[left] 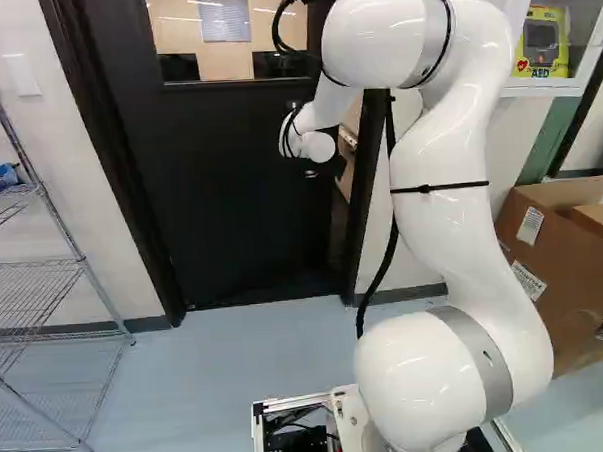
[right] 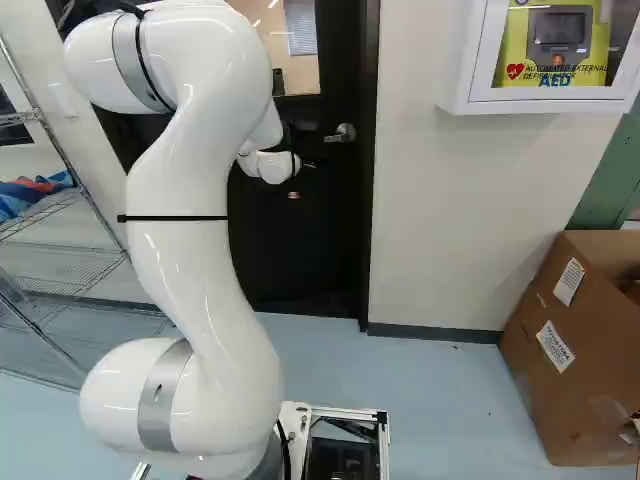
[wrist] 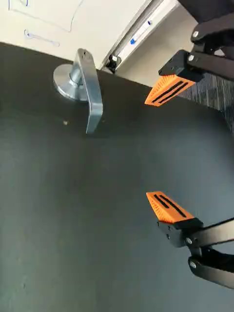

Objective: Open the door and move inside

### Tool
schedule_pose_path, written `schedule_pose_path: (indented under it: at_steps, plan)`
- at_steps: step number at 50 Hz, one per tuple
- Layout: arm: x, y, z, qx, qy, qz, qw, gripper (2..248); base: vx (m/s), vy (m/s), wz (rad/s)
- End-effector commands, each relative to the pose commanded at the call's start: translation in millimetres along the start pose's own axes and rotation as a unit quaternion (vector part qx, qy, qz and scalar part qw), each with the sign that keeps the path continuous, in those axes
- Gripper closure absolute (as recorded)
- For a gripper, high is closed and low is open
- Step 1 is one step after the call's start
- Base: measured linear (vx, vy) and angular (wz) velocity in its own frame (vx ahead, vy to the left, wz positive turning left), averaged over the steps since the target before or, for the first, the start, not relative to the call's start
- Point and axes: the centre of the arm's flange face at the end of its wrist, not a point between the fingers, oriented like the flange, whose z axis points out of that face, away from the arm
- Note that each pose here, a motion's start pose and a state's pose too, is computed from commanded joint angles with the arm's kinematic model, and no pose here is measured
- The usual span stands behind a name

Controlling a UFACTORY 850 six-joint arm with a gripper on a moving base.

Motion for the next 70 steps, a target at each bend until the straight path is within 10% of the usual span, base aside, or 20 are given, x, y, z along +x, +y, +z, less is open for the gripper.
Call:
schedule_pose_path:
  at_steps: [22,70]
  plan:
    - [-1.9,-42.8,24.6,0.084,0.010,-0.075,0.9935,3,0.000,0.000,0.000]
    - [-7.2,-98.5,119.2,0.117,0.057,-0.084,0.9880,3,-0.002,-0.001,0.000]
